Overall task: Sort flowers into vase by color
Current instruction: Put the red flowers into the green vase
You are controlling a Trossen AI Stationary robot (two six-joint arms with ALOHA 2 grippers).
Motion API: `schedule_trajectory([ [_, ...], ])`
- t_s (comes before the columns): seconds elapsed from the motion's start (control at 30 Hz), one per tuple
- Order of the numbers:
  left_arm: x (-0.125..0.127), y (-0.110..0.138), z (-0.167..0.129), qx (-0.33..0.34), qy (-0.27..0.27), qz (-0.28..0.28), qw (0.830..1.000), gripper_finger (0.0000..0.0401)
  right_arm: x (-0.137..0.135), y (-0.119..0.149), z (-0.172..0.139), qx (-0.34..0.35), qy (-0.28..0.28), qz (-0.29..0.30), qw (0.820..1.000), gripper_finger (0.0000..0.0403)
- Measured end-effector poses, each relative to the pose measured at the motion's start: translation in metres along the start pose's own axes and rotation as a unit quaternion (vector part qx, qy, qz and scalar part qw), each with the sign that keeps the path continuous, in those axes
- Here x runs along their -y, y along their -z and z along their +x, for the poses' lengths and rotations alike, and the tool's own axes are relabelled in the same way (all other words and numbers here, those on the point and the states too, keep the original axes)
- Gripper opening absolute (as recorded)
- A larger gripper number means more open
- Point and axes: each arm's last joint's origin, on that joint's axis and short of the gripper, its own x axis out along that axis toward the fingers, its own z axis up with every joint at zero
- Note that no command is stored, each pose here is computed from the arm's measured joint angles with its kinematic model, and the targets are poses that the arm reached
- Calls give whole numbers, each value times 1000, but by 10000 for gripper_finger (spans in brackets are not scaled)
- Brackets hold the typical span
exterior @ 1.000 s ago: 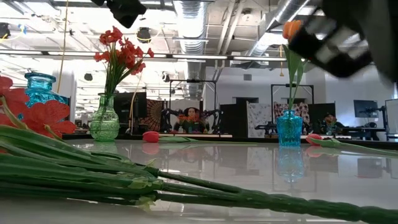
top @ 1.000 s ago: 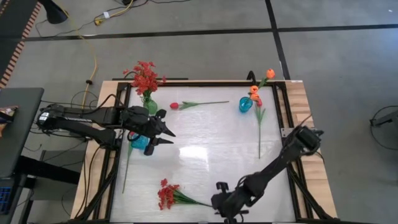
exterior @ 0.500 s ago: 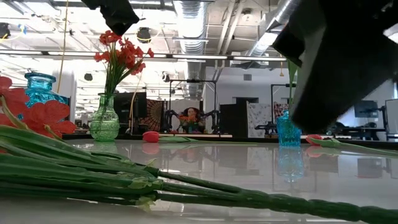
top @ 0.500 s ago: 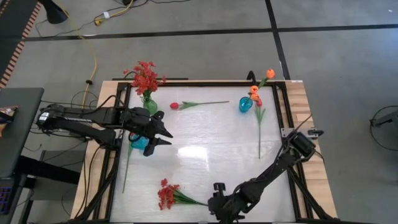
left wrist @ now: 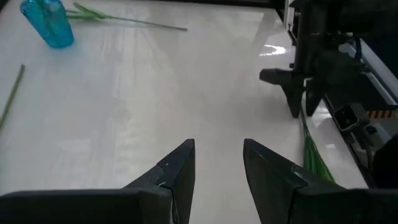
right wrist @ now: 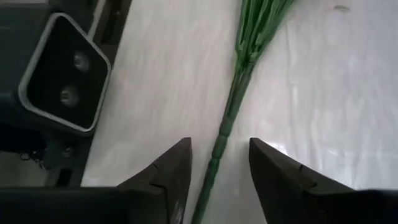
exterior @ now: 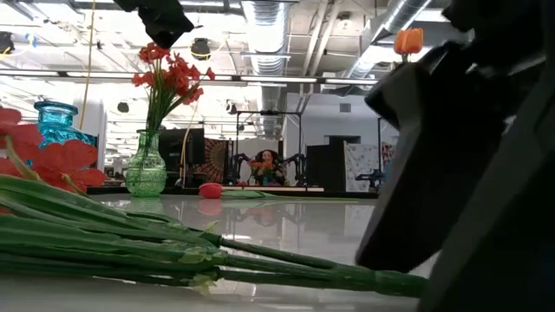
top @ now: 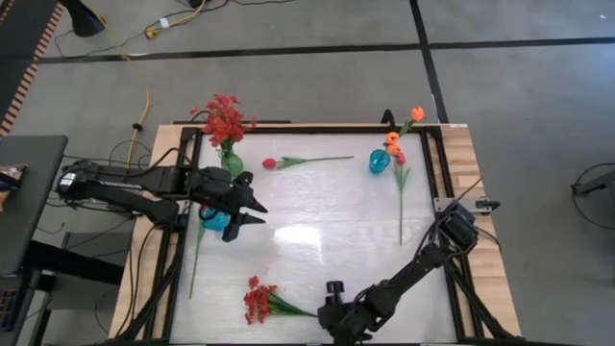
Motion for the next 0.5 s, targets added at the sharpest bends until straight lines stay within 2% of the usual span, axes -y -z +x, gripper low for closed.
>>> schedule_trajectory([
  [0.1, 2, 0, 0, 2, 0, 3, 1000, 123, -3, 6, 1, -10, 3, -4, 1000, 138],
  [0.27, 3, -2, 0, 9, 3, 4, 1000, 123, -5, 8, -1, -19, 3, -5, 1000, 29],
  [0.5, 5, -13, -1, 68, 14, 15, 997, 123, 4, 8, -12, -55, 29, 38, 997, 17],
])
